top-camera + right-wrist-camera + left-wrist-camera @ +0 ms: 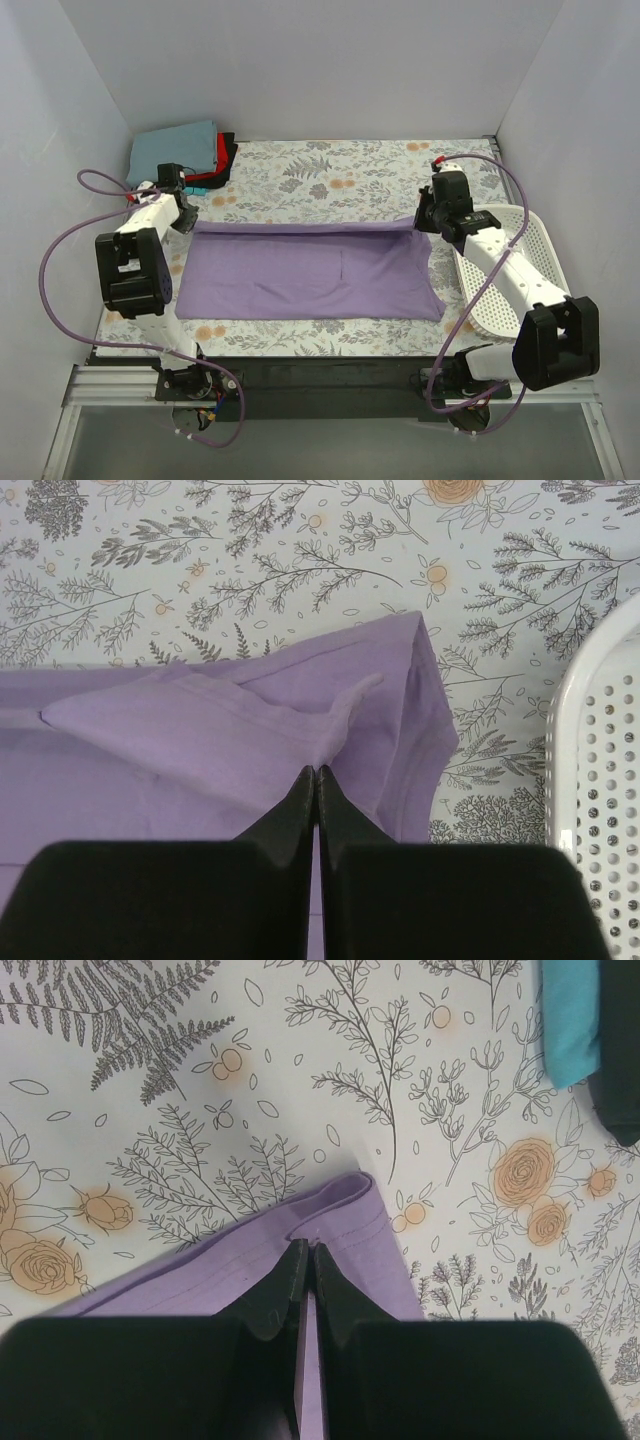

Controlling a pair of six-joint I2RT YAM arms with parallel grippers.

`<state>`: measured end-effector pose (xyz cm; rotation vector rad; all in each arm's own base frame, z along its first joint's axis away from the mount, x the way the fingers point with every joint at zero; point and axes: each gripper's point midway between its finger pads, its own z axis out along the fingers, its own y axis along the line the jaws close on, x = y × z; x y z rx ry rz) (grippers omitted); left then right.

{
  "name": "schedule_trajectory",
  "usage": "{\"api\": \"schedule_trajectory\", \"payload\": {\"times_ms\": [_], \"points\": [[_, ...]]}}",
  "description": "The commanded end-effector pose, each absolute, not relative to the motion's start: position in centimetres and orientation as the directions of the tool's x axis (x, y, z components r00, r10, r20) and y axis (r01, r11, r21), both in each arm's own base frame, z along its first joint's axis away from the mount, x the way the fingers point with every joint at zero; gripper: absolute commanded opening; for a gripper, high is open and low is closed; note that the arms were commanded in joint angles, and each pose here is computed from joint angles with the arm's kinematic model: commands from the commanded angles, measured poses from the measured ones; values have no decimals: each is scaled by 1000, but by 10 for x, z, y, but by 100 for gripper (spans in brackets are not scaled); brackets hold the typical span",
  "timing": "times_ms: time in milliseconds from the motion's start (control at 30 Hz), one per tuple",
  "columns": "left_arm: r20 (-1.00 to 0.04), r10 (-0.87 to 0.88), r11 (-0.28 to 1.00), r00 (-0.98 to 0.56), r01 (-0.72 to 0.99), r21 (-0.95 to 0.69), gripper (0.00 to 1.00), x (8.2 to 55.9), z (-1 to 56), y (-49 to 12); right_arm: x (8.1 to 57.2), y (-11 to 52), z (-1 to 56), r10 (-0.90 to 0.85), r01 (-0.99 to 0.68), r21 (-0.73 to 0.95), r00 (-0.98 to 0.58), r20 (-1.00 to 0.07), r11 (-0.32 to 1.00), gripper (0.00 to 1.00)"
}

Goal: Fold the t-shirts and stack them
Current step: Fold the tshirt

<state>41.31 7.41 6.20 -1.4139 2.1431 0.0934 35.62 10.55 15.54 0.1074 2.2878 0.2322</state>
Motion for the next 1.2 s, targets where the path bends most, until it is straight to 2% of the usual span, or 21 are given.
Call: {"api": "schedule_trajectory", "payload": {"times_ms": [0,1167], "points": [[-520,-818,437,-245,-853,-286,0,411,88,81,348,105,162,168,1,220,-649,-742,976,1],[-509,-820,438,-260,-859,-267,0,380,83,81,294,113,138,147,-37,246,-713,-685,968,1]]}}
